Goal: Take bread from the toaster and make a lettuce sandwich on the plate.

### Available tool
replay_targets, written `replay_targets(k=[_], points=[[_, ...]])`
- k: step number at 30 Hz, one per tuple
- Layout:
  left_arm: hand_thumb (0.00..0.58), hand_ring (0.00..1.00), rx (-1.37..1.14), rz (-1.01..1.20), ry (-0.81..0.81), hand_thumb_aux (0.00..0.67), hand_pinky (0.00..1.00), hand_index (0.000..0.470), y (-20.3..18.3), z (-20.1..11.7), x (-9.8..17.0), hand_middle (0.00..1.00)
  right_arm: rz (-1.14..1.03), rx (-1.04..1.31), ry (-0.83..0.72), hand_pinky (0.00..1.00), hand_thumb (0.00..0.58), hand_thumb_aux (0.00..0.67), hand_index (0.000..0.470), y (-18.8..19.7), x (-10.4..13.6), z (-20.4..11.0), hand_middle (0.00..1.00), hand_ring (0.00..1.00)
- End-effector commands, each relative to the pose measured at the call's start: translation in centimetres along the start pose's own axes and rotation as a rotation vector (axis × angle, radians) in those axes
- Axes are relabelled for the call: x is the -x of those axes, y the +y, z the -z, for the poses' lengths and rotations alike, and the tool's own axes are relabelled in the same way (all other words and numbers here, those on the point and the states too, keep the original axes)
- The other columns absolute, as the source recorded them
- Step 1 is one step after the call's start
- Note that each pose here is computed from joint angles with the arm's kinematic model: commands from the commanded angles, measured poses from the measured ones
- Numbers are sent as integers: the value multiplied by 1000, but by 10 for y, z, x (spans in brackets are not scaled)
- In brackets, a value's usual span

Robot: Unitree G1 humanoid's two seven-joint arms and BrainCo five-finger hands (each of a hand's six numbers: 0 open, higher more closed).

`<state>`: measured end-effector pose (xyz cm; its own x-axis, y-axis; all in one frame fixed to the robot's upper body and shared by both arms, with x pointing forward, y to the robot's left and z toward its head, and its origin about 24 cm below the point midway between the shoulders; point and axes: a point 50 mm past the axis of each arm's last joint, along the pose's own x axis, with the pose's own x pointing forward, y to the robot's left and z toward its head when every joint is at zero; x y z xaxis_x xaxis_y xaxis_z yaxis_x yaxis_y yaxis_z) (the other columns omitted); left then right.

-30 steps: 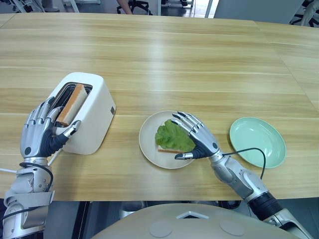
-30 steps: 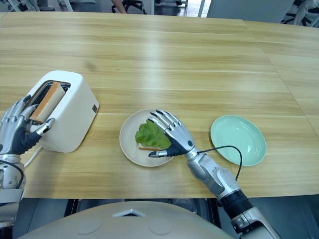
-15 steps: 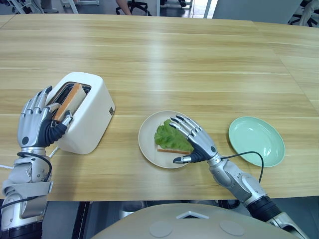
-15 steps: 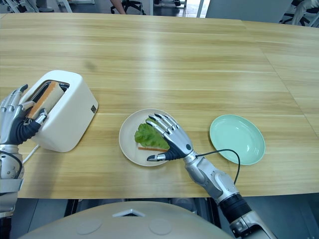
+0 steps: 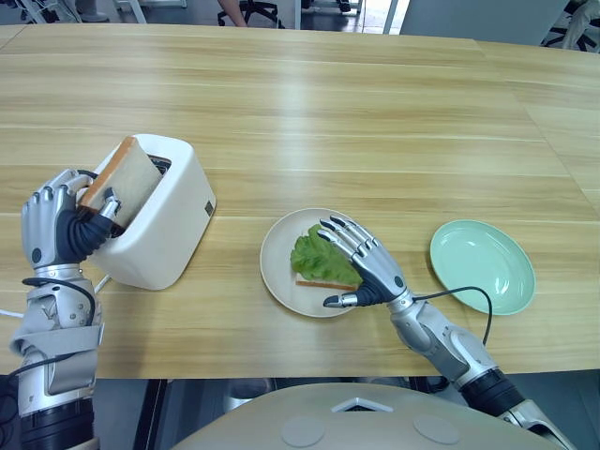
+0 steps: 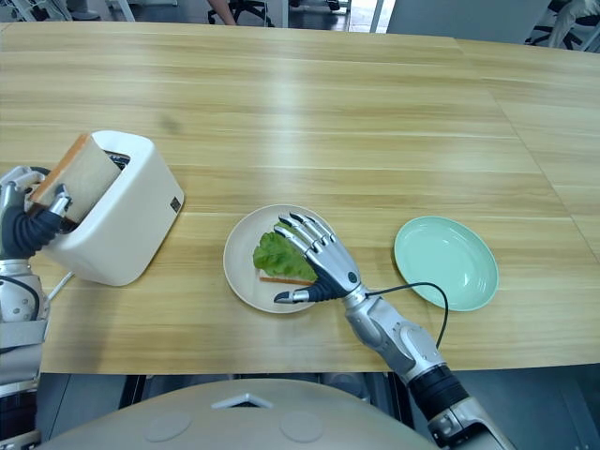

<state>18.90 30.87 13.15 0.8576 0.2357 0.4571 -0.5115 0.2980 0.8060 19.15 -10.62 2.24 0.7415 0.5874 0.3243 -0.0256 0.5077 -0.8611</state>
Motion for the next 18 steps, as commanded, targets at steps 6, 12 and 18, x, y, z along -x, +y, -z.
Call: replay_targets(k=[6, 12, 18], points=[[580, 1000, 206, -238, -99, 670, 1000, 460, 14, -16, -12, 1000, -10, 1, 8, 0, 0, 0, 0, 6, 0, 2, 0, 0], [580, 1000, 414, -372, -224, 670, 1000, 460, 20, -37, -17, 1000, -1, 1, 15, 0, 0, 0, 0, 7, -1, 3, 0, 0], [580, 1000, 624, -390, -339, 670, 1000, 460, 19, -60, -22, 1000, 29, 19, 29, 0, 0, 0, 0, 3, -1, 8, 0, 0]])
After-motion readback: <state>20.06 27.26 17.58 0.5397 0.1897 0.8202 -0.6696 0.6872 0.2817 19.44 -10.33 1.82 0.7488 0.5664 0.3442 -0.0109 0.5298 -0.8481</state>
